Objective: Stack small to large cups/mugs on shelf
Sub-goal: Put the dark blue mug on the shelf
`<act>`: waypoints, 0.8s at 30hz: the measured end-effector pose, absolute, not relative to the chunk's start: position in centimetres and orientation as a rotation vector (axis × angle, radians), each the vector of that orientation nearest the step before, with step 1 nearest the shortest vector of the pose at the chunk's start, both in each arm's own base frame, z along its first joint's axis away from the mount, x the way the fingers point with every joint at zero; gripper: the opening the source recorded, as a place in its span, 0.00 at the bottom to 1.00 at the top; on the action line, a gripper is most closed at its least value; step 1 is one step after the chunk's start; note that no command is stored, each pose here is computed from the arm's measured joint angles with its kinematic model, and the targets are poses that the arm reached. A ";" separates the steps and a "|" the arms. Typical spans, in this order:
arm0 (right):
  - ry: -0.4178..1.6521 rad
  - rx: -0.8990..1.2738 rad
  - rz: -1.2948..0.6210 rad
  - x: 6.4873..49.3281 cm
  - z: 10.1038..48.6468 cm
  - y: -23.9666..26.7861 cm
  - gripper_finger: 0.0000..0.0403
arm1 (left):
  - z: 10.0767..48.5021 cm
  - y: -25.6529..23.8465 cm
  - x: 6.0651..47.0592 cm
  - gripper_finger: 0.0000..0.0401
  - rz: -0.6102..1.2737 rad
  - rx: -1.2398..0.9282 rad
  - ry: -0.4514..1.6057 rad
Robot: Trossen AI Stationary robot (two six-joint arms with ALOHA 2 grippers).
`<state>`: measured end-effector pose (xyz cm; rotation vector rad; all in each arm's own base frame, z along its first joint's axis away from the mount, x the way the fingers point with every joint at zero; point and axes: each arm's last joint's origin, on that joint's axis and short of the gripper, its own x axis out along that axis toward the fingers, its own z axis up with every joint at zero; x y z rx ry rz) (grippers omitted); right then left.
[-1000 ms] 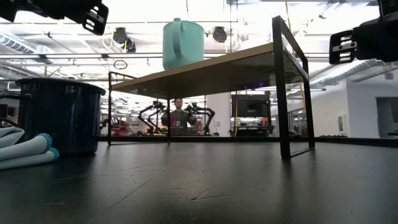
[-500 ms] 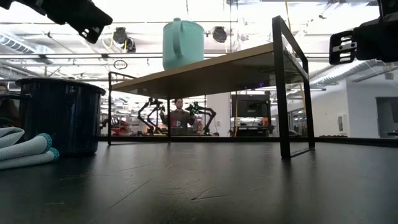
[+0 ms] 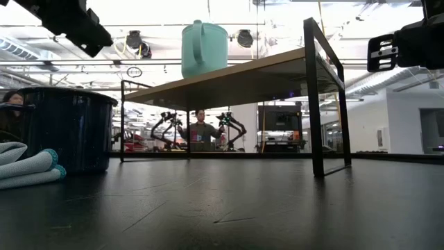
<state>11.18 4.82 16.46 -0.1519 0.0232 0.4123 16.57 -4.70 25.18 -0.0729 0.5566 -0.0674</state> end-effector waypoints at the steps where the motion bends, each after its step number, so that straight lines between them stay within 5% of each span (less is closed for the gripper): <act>1: 0.023 -0.152 0.412 11.2 16.5 4.8 0.00 | 25.2 -4.7 16.5 0.00 -0.061 -0.079 0.580; 24: 0.018 -0.150 0.412 11.2 16.5 4.8 0.00 | 25.0 -5.2 19.7 0.00 -0.037 -0.128 1.040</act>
